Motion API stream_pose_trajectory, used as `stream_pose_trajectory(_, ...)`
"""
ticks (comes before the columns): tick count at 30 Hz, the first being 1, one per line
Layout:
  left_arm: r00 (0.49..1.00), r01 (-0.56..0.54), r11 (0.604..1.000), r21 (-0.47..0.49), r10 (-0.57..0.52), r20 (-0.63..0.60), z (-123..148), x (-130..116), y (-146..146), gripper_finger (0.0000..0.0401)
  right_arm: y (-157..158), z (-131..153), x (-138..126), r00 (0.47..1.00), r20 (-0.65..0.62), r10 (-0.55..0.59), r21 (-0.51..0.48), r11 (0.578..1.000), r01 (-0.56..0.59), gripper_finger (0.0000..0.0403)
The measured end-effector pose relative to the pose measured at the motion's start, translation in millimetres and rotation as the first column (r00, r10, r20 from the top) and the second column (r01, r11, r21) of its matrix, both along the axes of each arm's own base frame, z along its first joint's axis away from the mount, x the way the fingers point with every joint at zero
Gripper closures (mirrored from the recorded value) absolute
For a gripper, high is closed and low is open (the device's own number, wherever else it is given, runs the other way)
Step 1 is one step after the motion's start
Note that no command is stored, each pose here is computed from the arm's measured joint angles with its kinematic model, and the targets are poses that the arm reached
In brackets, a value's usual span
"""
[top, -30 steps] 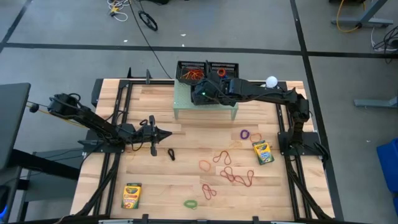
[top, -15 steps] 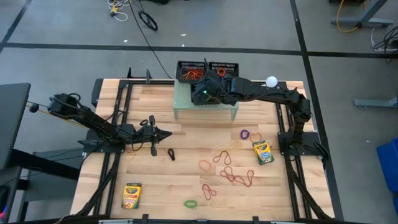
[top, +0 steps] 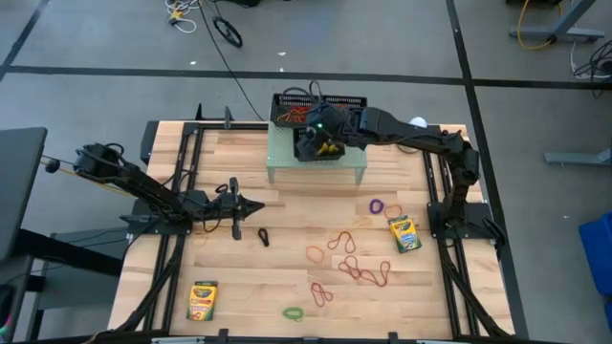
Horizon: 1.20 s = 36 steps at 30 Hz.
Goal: Pick & Place Office Desk Supplies
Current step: Put the yellow crayon box into the bottom black bin
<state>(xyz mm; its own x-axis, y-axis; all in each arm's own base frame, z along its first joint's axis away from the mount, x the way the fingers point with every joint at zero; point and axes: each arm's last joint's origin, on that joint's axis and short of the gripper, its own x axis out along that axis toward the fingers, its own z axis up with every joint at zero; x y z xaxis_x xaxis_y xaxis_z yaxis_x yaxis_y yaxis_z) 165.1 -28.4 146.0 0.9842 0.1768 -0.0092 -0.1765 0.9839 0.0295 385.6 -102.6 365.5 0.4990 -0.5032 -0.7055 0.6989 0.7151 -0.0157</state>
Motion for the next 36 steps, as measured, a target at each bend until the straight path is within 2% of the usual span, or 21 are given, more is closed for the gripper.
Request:
stream_pose_trajectory(5, 1.0, 0.001, 1.0, 0.0, -0.001, 0.0, 0.0, 0.0, -0.1, 0.0392, 1.6, -1.4, 1.5, 0.999, -0.031, 0.016, -0.04, 0.999, -0.018, 0.0164)
stream_pose_trajectory(10, 1.0, 0.001, 1.0, 0.0, -0.001, 0.0, 0.0, 0.0, 0.0, 0.0392, 1.2, -8.0, 0.0, 0.997, -0.08, 0.0, -0.059, 0.998, -0.004, 0.0162)
stream_pose_trajectory(20, 1.0, 0.0, 1.0, 0.001, 0.0, -0.004, -0.4, 0.0, 0.0, 0.0392, 0.7, -17.5, -1.4, 0.993, -0.119, -0.029, -0.057, 0.998, 0.023, 0.021)
stream_pose_trajectory(30, 1.0, 0.0, 1.0, -0.001, 0.0, -0.008, -0.8, 0.0, 0.0, 0.0392, 5.3, -17.6, 0.0, 0.995, -0.084, -0.05, -0.019, 0.999, 0.048, 0.0287)
stream_pose_trajectory(36, 1.0, 0.0, 1.0, -0.005, 0.0, -0.018, -1.9, 0.0, 0.0, 0.0392, 7.1, -10.1, 3.1, 0.998, -0.015, -0.061, -0.007, 0.998, 0.061, 0.0305)
